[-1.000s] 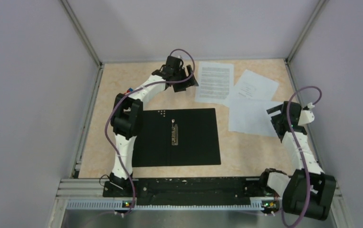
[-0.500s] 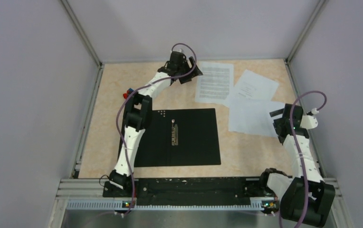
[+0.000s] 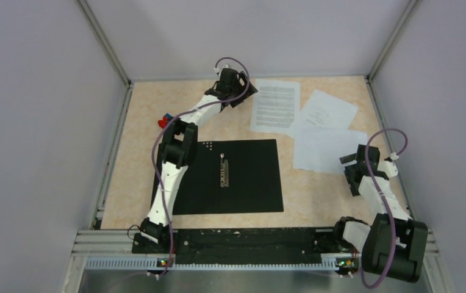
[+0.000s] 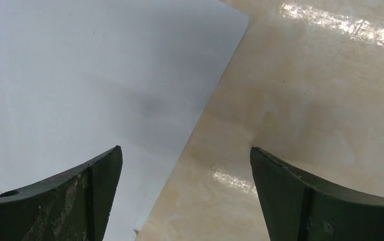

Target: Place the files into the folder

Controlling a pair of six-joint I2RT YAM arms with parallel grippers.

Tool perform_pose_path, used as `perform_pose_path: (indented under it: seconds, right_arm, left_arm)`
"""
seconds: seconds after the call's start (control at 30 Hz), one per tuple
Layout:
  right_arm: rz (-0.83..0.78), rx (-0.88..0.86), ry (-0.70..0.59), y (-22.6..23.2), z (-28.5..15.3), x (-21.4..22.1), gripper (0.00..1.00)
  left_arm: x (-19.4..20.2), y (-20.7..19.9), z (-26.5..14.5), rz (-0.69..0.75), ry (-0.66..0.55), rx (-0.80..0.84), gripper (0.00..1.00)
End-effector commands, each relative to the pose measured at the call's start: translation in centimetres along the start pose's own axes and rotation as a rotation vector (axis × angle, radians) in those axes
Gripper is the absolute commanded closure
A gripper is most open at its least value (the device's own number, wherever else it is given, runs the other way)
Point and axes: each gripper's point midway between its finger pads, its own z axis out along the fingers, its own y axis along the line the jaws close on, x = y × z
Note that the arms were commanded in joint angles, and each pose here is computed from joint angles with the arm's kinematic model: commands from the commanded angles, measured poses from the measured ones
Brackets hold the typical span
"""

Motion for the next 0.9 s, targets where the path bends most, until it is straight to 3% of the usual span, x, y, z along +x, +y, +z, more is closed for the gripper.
perform_pose_path:
  seconds: [0.0,0.27,0.87]
  right_arm:
    - [0.042,-0.047,-0.051,2.6,1.4,-1.6,0.01]
    - [0.033,-0.037,-0.058,4.5,4.1,-2.1,0.01]
    - [-0.341,-0.065,0.005,14.8,12.8,-4.4,0.01]
  left_arm:
    - [-2.7,-1.3,0.2,-0.029,-0.109,0.020,0.14]
    - [-3.0,-0.6,0.8,-0.079,-0.142,-0.008,0.14]
    - [0.1,-1.0,2.4,-0.033,-0.072,0.029,0.14]
